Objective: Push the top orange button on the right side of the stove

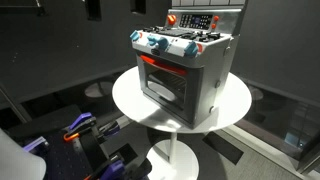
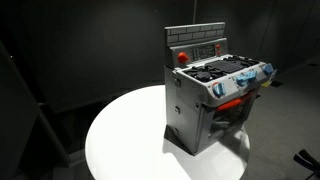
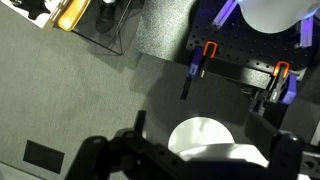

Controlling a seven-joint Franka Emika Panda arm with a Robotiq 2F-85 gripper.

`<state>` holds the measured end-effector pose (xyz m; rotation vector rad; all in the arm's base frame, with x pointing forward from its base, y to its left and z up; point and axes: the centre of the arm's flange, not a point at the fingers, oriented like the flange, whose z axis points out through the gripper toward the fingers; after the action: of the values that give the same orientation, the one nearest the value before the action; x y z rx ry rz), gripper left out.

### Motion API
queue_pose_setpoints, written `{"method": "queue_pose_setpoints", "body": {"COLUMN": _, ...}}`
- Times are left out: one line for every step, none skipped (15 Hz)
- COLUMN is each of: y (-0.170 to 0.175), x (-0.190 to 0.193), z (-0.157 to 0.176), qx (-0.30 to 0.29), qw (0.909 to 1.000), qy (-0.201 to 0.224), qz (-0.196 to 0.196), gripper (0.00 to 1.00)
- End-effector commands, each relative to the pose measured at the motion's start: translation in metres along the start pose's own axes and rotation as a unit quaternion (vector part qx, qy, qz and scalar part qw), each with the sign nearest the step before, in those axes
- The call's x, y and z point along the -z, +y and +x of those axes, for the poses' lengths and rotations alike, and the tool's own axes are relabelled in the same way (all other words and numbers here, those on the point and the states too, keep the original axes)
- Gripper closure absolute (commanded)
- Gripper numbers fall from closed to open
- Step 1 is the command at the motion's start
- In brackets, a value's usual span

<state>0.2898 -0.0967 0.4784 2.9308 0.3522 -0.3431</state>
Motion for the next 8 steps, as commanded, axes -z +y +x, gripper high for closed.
{"method": "queue_pose_setpoints", "body": {"y": 0.000, "x": 0.000, "z": 0.000, "qx": 0.000, "qw": 1.0000, "qy": 0.000, "qz": 0.000, "gripper": 0.00}}
{"method": "queue_pose_setpoints", "body": {"y": 0.000, "x": 0.000, "z": 0.000, "qx": 0.000, "qw": 1.0000, "qy": 0.000, "qz": 0.000, "gripper": 0.00}}
{"method": "queue_pose_setpoints", "body": {"y": 0.000, "x": 0.000, "z": 0.000, "qx": 0.000, "qw": 1.0000, "qy": 0.000, "qz": 0.000, "gripper": 0.00}}
{"method": "queue_pose_setpoints", "body": {"y": 0.000, "x": 0.000, "z": 0.000, "qx": 0.000, "qw": 1.0000, "qy": 0.000, "qz": 0.000, "gripper": 0.00}}
{"method": "queue_pose_setpoints", "body": {"y": 0.001, "x": 0.001, "z": 0.005, "qx": -0.006, "qw": 1.0000, "qy": 0.004, "qz": -0.003, "gripper": 0.00}}
{"method": "queue_pose_setpoints", "body": {"y": 0.002, "x": 0.003, "z": 0.009, "qx": -0.010, "qw": 0.9999, "qy": 0.009, "qz": -0.002, "gripper": 0.00}}
{"method": "queue_pose_setpoints", "body": {"y": 0.003, "x": 0.005, "z": 0.015, "qx": -0.018, "qw": 0.9997, "qy": 0.018, "qz": -0.001, "gripper": 0.00}}
{"method": "queue_pose_setpoints", "body": {"y": 0.004, "x": 0.009, "z": 0.021, "qx": -0.019, "qw": 0.9995, "qy": 0.026, "qz": 0.004, "gripper": 0.00}}
